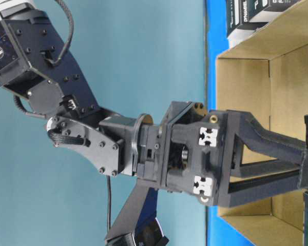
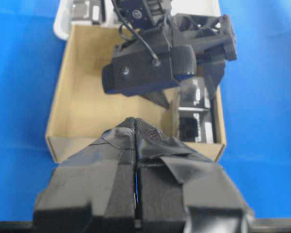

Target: Pick the box from inside the cardboard box.

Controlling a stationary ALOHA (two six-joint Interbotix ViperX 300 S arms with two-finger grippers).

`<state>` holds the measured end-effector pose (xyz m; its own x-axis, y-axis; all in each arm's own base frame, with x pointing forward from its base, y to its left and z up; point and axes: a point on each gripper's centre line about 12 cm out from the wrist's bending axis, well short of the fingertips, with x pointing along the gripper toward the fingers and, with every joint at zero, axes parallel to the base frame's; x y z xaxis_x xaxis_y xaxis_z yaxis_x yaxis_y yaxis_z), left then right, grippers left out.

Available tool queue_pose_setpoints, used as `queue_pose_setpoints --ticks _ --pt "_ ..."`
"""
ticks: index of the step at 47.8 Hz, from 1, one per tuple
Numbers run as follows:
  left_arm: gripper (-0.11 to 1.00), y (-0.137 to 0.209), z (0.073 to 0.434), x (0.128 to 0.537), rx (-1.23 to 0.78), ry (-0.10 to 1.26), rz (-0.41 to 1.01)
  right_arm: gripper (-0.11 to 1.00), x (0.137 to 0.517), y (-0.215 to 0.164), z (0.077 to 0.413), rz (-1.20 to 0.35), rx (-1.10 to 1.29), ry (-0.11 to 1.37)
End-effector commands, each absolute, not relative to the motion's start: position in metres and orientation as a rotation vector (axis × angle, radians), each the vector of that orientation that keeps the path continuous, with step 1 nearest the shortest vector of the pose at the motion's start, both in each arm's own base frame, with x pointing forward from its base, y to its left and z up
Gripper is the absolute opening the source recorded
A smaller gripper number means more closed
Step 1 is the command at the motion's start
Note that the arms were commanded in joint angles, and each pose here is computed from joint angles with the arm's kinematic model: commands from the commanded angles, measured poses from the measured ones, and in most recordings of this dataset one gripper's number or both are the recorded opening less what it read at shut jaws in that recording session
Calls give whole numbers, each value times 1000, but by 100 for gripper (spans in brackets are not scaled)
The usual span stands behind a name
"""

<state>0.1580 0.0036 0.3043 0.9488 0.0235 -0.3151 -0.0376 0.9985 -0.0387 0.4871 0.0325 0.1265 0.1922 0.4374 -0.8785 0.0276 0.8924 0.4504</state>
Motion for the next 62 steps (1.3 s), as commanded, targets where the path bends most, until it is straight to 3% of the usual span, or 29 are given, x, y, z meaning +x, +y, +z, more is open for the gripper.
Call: queue_pose_setpoints --ticks 1,62 --pt "-6 4 310 159 -42 306 35 97 485 35 122 308 401 1365" --pt "-6 7 318 154 -44 271 51 97 480 -73 127 177 262 1348"
